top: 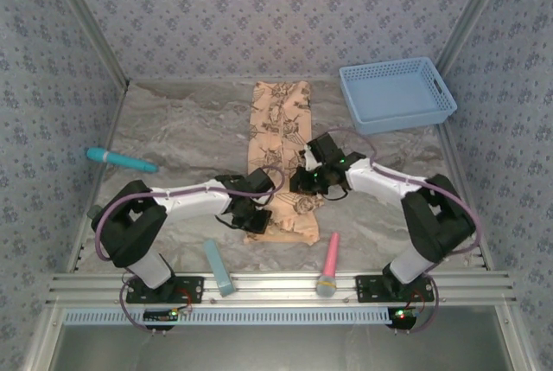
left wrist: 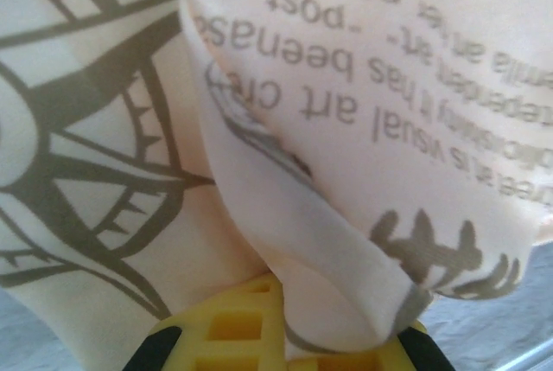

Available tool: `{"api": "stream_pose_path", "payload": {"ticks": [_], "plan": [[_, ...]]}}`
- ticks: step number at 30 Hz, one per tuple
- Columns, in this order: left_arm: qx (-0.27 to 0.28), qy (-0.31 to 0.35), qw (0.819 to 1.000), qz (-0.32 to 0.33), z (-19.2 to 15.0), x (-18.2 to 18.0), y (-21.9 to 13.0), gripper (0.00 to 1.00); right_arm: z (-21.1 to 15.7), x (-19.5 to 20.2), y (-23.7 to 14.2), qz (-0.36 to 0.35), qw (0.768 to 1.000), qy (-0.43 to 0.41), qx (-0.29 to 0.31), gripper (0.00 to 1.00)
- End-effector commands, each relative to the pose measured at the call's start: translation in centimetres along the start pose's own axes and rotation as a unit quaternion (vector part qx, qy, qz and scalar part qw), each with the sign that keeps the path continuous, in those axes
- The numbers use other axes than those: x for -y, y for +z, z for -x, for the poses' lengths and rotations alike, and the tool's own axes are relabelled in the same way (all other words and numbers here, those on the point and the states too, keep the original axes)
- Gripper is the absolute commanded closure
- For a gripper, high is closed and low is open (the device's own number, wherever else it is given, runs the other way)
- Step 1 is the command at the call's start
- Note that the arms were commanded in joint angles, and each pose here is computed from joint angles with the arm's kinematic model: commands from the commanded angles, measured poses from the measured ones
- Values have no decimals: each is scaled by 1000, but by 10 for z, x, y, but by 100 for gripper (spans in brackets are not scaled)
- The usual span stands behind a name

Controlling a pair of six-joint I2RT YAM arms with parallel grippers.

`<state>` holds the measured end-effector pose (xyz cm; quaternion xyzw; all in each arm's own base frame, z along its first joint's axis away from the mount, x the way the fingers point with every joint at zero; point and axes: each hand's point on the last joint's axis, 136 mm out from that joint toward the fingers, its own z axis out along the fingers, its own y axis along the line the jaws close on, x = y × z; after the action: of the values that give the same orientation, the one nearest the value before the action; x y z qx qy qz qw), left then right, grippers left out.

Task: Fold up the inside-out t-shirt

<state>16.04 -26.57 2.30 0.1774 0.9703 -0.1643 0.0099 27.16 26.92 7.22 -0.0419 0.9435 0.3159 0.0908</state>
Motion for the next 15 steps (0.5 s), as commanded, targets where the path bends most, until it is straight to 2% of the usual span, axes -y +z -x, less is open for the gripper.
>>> {"api": "stream_pose_path", "payload": {"ticks": [1, 3, 6, 7, 10, 11, 12, 15], "plan": [[9, -3, 997, -71, 6, 31, -1, 96, 2, 31, 22, -39, 998, 45, 2, 92], [9, 4, 995, -98, 6, 44, 1, 92, 2, 55, 21, -63, 996, 58, 7, 93], [2, 23, 995, -97, 2, 48, 2, 80, 1, 71, 9, -62, 995, 80, 0, 90], [4, 26, 995, -94, 1, 47, -1, 76, 3, 72, 3, -57, 995, 87, 4, 86], [30, 50, 996, -61, 4, 38, -26, 58, 7, 73, -24, -53, 995, 85, 15, 66], [42, 54, 997, -45, 6, 33, -38, 46, 6, 76, -36, -63, 994, 92, 16, 61], [50, 59, 997, -30, 8, 29, -49, 39, 5, 78, -48, -74, 993, 90, 16, 56], [60, 81, 995, -4, 9, 22, -63, 30, -7, 87, -76, -130, 988, 80, 14, 43]]}}
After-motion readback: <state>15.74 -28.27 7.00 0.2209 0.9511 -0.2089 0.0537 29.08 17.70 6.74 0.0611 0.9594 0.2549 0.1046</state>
